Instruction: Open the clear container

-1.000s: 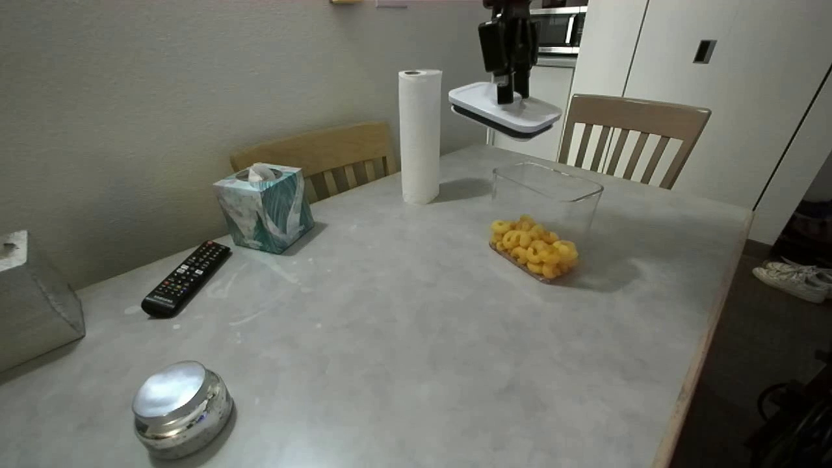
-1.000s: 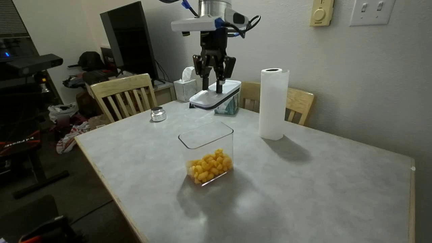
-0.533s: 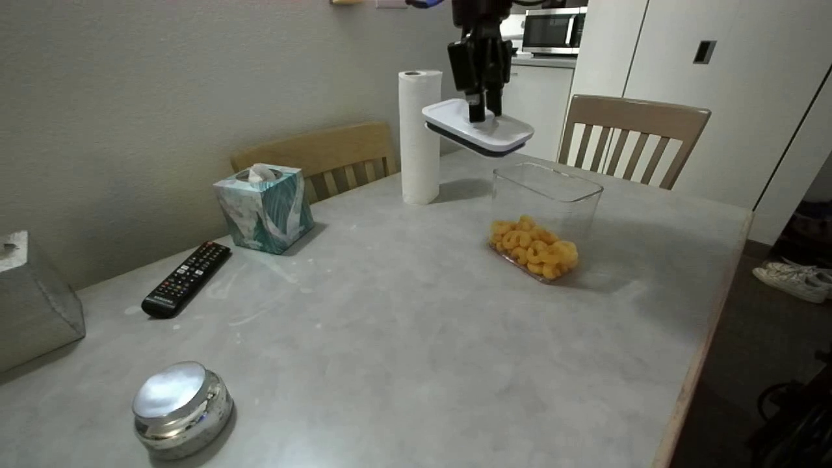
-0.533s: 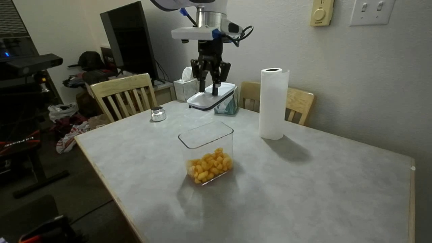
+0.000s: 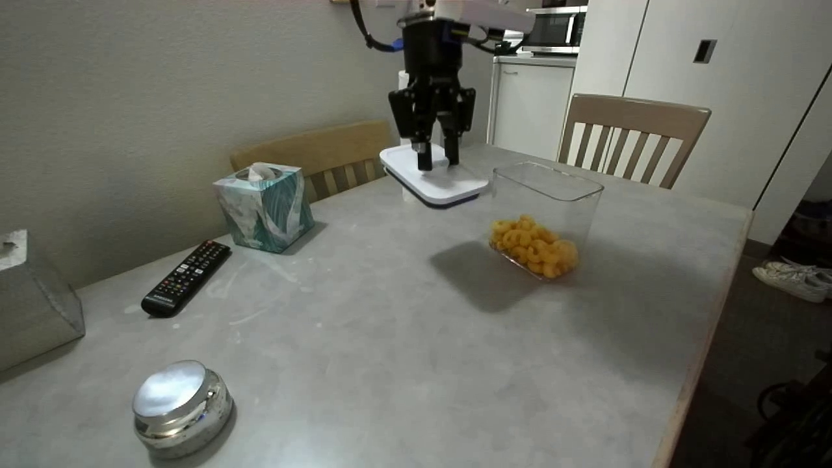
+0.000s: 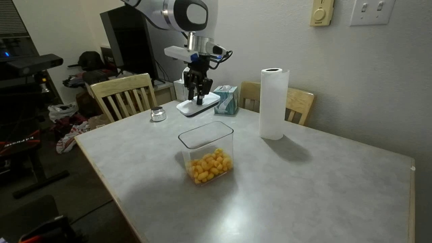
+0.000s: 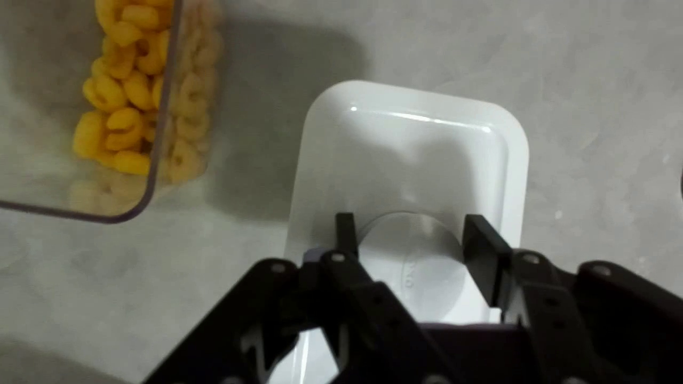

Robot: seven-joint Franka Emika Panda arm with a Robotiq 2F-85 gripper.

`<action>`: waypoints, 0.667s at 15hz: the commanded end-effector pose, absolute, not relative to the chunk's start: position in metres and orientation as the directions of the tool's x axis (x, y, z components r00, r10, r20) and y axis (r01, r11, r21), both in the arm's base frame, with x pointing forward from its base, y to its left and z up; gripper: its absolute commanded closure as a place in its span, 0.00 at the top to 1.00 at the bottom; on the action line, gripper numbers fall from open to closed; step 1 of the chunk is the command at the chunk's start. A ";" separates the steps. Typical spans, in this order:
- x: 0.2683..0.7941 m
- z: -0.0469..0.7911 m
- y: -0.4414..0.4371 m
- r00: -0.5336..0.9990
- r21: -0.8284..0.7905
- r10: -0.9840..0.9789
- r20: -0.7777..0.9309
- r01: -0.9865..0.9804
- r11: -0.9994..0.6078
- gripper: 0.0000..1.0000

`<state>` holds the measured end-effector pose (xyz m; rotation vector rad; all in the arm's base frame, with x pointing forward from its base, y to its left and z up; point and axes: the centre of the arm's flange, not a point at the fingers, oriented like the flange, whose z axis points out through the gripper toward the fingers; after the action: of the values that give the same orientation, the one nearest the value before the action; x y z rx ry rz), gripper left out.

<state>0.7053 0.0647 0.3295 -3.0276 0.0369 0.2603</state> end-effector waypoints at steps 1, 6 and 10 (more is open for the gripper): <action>0.714 0.298 0.085 0.976 -0.104 -0.084 -0.199 -0.106 -0.989 0.27; 0.705 0.236 0.104 0.956 -0.091 -0.045 -0.290 -0.074 -0.993 0.27; 0.703 0.206 0.109 0.950 -0.097 -0.014 -0.311 -0.046 -0.994 0.27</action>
<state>0.6949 0.1060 0.2161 -3.0166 0.0804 0.4848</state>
